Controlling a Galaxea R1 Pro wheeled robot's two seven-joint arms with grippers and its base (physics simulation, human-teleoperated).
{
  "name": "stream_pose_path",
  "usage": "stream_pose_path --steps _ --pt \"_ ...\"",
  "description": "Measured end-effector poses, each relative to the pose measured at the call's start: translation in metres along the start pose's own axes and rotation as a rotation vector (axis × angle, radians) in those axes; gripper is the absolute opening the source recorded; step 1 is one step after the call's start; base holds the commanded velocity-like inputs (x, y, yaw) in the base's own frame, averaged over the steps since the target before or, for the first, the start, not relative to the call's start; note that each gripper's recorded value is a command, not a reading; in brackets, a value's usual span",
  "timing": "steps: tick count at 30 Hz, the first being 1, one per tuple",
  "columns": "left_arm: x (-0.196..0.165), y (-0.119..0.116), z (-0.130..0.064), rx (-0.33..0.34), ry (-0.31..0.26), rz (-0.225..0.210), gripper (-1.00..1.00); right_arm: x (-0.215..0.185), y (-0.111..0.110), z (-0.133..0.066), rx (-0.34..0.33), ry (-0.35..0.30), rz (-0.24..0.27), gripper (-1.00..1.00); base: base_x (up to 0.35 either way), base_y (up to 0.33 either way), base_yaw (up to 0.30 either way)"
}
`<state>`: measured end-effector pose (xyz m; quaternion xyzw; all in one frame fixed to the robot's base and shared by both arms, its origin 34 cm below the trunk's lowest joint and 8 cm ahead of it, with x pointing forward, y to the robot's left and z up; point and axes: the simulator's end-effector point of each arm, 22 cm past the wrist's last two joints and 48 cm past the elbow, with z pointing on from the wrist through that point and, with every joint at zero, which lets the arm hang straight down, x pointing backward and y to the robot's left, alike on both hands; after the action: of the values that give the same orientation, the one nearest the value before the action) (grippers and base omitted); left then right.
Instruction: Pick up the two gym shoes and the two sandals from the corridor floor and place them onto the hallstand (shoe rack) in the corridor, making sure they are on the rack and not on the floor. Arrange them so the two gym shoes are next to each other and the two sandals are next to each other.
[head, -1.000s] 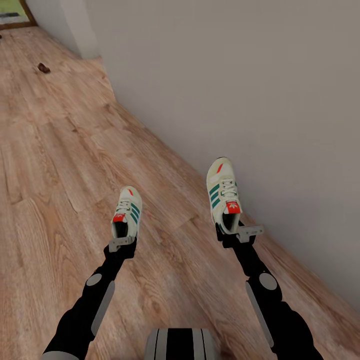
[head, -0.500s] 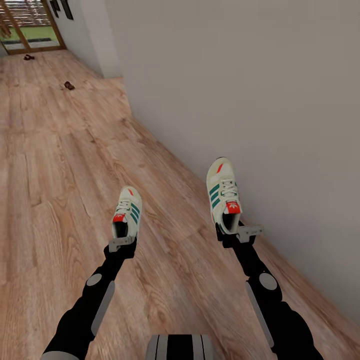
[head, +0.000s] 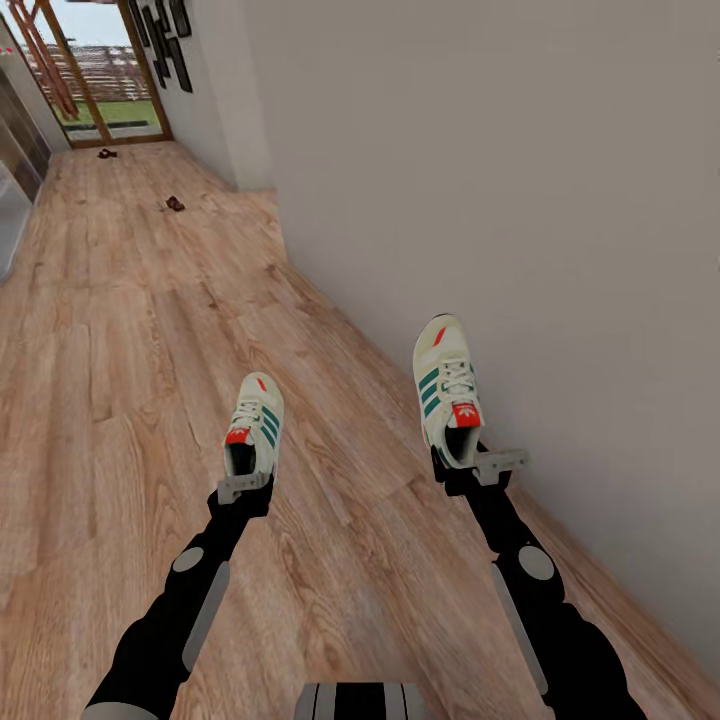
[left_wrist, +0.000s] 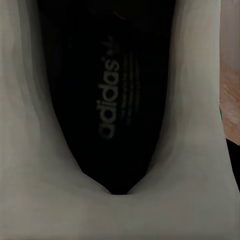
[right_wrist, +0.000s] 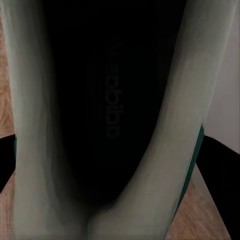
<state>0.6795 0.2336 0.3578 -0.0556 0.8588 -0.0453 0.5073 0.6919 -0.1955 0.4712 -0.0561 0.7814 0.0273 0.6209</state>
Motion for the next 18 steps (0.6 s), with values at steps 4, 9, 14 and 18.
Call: stream_pose_path --steps 4,9,14,18 --pt "-0.014 -0.002 -0.004 0.003 -0.022 0.0 -1.0 -0.014 0.0 -0.003 0.001 -0.022 -0.003 -1.0 0.0 0.0 0.116" --pt "-0.03 -0.005 -0.009 0.007 -0.05 0.001 -1.0 -0.031 -0.001 -0.006 0.002 -0.05 -0.006 -1.0 0.0 0.0 0.112" --pt "-0.047 -0.007 -0.015 0.011 -0.078 0.002 -1.0 -0.049 -0.001 -0.011 0.004 -0.079 -0.009 -1.0 0.0 0.0 0.109" --pt "-0.061 -0.009 -0.02 0.014 -0.101 0.002 -1.0 -0.062 -0.002 -0.014 0.005 -0.101 -0.011 -1.0 0.0 0.0 0.108"
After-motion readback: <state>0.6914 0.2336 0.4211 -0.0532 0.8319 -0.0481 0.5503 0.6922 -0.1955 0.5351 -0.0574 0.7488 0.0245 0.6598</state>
